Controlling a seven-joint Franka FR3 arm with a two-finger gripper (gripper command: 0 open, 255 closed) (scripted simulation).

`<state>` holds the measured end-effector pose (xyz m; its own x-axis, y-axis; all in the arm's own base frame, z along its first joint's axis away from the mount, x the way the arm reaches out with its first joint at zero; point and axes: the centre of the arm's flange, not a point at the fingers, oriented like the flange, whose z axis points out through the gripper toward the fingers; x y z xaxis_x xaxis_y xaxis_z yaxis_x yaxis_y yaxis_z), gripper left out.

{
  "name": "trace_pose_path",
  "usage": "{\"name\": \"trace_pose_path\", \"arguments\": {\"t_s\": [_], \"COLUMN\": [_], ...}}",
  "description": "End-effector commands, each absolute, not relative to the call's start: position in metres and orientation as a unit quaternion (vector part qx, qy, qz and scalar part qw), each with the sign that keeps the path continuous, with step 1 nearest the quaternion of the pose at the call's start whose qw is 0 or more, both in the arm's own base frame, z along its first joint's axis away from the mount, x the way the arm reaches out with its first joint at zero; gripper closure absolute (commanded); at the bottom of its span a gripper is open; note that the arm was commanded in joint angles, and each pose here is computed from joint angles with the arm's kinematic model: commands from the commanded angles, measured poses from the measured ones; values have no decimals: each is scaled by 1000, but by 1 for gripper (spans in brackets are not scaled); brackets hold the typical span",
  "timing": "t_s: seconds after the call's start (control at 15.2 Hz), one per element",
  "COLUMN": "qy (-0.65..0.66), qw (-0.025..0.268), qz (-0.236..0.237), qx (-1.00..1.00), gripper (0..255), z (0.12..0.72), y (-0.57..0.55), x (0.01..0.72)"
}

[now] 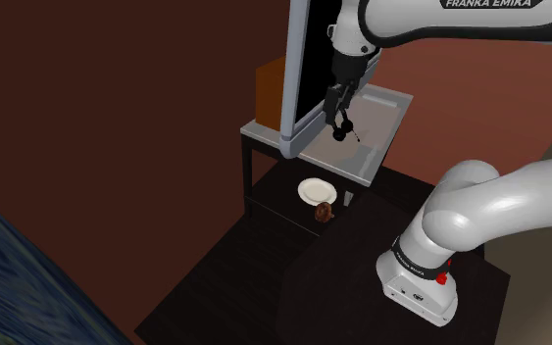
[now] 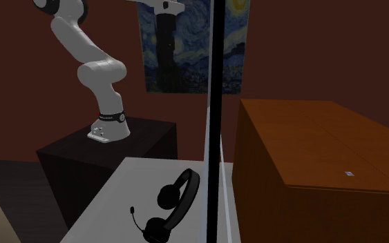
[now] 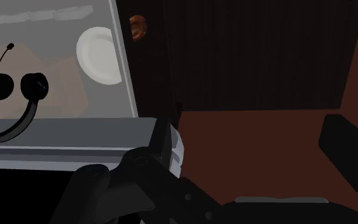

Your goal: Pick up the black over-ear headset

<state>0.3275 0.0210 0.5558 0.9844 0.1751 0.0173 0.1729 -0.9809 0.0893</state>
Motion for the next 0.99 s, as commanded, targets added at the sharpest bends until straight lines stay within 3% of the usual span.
{"name": "trace_pose_path", "arguments": {"t_s": [0.0, 0.92], "qy": [87, 93], "qw": [44, 43], "qz": [13, 5], "qx": [995, 995], "gripper": [0, 0], "z": [556, 465], "y": [21, -126], "x": [328, 395]}}
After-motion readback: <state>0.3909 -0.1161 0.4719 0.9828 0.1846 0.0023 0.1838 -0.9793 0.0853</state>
